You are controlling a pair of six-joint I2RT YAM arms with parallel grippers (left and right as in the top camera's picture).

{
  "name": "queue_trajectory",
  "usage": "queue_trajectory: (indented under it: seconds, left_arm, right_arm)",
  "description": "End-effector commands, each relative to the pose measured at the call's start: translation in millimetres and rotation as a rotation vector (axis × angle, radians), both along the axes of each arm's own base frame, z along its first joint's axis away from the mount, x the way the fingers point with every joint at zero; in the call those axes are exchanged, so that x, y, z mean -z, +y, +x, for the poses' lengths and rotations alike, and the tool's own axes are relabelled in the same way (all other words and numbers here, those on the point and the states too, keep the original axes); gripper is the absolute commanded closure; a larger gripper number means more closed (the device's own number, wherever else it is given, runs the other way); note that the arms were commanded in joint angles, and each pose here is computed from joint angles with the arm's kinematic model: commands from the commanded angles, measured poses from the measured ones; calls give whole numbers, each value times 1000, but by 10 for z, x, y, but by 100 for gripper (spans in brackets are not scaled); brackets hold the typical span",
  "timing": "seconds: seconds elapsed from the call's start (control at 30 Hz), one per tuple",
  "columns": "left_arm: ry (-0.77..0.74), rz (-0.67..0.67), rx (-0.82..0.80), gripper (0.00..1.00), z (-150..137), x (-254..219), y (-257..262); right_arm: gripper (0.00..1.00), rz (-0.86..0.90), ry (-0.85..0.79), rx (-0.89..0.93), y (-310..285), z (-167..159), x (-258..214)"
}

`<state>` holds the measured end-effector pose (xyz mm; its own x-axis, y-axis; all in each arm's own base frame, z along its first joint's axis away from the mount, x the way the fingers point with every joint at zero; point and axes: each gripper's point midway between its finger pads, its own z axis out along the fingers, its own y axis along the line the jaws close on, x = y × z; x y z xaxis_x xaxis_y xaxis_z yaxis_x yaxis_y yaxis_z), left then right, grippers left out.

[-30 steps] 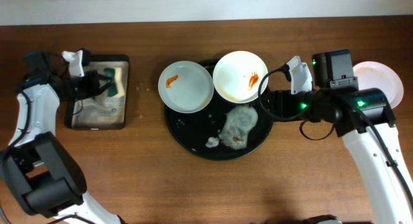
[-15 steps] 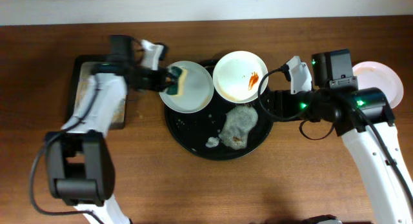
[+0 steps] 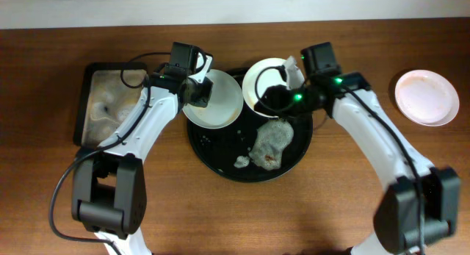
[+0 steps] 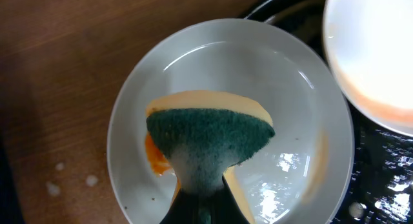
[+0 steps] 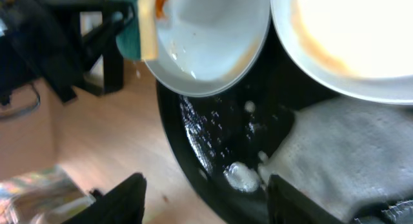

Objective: Clean dirty plates on tray and stack at the side

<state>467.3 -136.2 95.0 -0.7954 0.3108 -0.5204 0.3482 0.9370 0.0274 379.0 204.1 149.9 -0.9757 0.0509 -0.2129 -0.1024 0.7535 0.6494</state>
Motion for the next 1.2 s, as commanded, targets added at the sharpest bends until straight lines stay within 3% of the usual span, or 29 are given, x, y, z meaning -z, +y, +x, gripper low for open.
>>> queue_trajectory:
  seconds: [0.0, 0.27, 0.47, 1.0, 1.07, 1.17]
  left_arm:
    - [37, 23, -26, 100, 38, 195, 47]
    - [58, 57, -38, 100, 40, 323, 162]
    - [114, 61, -45, 100, 5, 572, 215]
    - [142, 51, -35, 100, -22, 687, 188]
    - [150, 46, -32, 100, -31, 719, 176]
    - [161, 33, -24, 100, -45, 747, 148]
  right_arm:
    - [44, 96, 104, 12, 254, 51, 204]
    - [44, 59, 218, 62, 432, 146, 853]
    - [45, 52, 216, 62, 524, 190, 1026]
    - [53, -14, 220, 180, 572, 370, 1452]
    - [57, -1, 220, 199, 599, 412, 1475]
    - [76, 0, 218, 217, 618, 440, 1504]
